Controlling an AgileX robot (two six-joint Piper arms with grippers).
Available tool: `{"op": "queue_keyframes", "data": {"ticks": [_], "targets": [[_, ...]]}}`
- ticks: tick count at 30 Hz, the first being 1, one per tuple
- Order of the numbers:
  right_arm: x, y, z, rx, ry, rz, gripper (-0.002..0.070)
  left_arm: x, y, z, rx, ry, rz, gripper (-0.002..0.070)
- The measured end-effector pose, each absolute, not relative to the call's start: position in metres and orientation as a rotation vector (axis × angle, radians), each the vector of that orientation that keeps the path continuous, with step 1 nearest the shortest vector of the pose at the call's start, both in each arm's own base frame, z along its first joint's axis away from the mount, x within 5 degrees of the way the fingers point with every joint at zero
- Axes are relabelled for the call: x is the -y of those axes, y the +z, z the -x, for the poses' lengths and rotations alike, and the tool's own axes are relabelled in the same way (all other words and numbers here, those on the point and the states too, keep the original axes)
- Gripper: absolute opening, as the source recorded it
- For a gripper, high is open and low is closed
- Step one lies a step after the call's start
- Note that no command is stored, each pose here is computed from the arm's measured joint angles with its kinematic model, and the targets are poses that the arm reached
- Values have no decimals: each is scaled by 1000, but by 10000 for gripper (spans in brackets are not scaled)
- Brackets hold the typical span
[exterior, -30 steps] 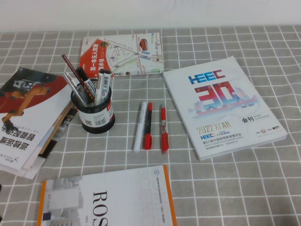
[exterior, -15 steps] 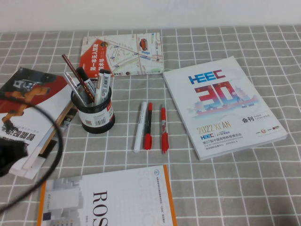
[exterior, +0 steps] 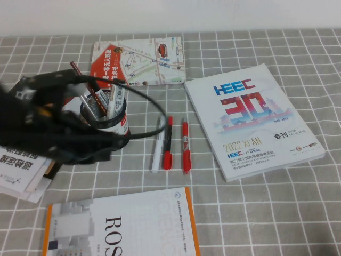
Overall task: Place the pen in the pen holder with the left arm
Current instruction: Pick up the pen on the table
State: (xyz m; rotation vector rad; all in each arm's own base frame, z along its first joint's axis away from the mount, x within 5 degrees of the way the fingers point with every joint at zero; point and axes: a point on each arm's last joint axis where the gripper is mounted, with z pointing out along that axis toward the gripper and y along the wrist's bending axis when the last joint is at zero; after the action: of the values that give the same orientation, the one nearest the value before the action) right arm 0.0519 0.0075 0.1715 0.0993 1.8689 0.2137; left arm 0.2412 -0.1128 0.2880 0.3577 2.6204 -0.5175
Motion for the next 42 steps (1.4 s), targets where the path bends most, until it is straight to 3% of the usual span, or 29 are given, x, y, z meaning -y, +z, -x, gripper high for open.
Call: {"op": "queue_keyframes", "data": {"ticks": [11,18,27,30,36,42], "targets": [[-8,171,-52,-1869,214,-99,-15,198,269,-300,-2735,-455,-630,0],[-8,171,-52,-1869,214,-99,-15,233,262,-325,-2764,-355,-734,0],[-8,171,-52,-1869,214,-99,-15,249,249,-350,-2813,-243,-812,1],[-8,171,-52,-1869,214,-99,-15,250,244,-355,-2813,-206,-851,48],[-8,171,-52,-1869,214,-99,-15,248,227,-363,-2854,-157,-839,234],[-8,171,-52,-1869,214,-99,-15,240,217,-377,-2881,-133,-734,277]]}}
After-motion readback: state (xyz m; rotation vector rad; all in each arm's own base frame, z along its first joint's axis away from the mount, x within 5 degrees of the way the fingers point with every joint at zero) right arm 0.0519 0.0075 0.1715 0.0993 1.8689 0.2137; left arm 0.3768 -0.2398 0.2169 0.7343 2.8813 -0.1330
